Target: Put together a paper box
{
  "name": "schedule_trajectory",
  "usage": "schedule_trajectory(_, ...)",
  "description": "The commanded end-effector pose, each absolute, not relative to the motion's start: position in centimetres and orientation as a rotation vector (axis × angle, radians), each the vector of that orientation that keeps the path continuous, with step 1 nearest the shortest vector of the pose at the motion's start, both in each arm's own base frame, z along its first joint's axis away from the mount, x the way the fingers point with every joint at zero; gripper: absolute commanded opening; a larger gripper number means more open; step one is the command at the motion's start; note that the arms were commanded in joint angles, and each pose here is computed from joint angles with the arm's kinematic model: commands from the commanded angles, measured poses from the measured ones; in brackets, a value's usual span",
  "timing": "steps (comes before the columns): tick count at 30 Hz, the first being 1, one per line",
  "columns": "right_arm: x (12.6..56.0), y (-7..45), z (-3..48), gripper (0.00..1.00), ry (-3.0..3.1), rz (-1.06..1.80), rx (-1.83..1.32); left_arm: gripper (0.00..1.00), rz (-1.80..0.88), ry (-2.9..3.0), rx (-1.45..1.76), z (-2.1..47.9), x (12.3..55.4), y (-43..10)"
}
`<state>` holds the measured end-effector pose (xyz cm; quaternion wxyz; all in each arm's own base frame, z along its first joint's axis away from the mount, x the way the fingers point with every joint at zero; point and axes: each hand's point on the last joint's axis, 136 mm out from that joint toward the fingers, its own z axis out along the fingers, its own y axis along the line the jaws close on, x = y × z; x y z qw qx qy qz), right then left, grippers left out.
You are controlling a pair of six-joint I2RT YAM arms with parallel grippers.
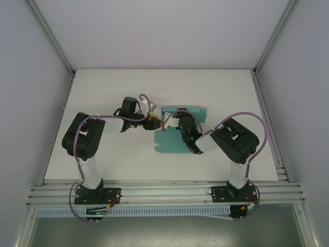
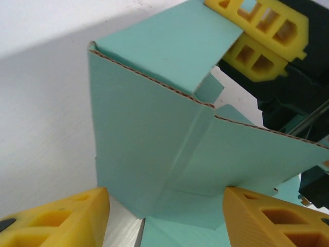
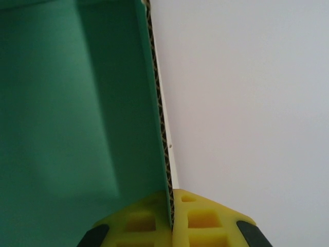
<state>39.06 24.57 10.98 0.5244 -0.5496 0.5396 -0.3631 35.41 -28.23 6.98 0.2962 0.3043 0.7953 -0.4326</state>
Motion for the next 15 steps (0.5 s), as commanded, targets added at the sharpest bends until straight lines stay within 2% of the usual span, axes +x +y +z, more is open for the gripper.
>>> schedule_trajectory(1,38.4,25.6,11.6,0.0,1.3,-0.801,-1.312,0.56,-1.086,2.105,0.839,6.1,36.6,-29.1)
schedule_trajectory(8,37.4,26.3,9.9,0.0,1.319,-0.754,-1.393,0.58,-1.061,2.071,0.799,6.9,38.3,-29.9)
schedule_trajectory(12,37.3,26.2,9.4,0.0,1.332,-0.761,-1.397,0.54,-0.989,2.064,0.754,7.3,39.1,-29.6)
schedule_trajectory(15,36.9,25.8,8.4,0.0,1.36,-0.746,-1.415,0.58,-0.909,2.058,0.746,7.3,39.5,-29.6)
